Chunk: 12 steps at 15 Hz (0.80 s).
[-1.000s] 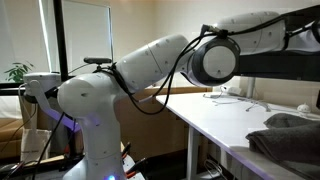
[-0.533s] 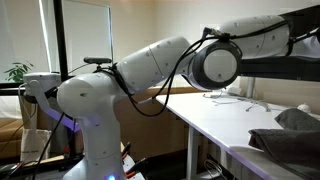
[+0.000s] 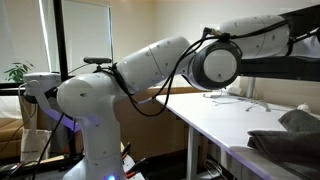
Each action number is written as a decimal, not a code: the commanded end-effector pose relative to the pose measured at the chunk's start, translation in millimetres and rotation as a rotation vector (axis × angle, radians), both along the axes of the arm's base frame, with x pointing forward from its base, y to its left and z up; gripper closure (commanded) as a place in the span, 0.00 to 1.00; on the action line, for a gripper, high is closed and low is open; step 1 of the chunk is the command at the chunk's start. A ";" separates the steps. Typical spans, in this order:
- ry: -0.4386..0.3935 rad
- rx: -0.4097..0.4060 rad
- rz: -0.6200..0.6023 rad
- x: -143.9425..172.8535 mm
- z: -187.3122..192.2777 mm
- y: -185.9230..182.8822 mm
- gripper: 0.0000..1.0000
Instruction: Slide the grey towel across the table.
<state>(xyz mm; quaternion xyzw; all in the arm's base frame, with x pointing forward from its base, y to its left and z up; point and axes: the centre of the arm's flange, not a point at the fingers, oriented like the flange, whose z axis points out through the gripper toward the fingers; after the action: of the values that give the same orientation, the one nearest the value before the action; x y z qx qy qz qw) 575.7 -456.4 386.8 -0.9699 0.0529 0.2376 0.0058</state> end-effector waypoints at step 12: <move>0.137 0.142 0.423 28.8 -2.3 231.6 0.96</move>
<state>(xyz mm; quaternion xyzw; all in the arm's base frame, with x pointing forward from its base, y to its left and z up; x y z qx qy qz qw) 662.5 -271.7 384.9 -0.9476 -0.1259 0.2932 0.0175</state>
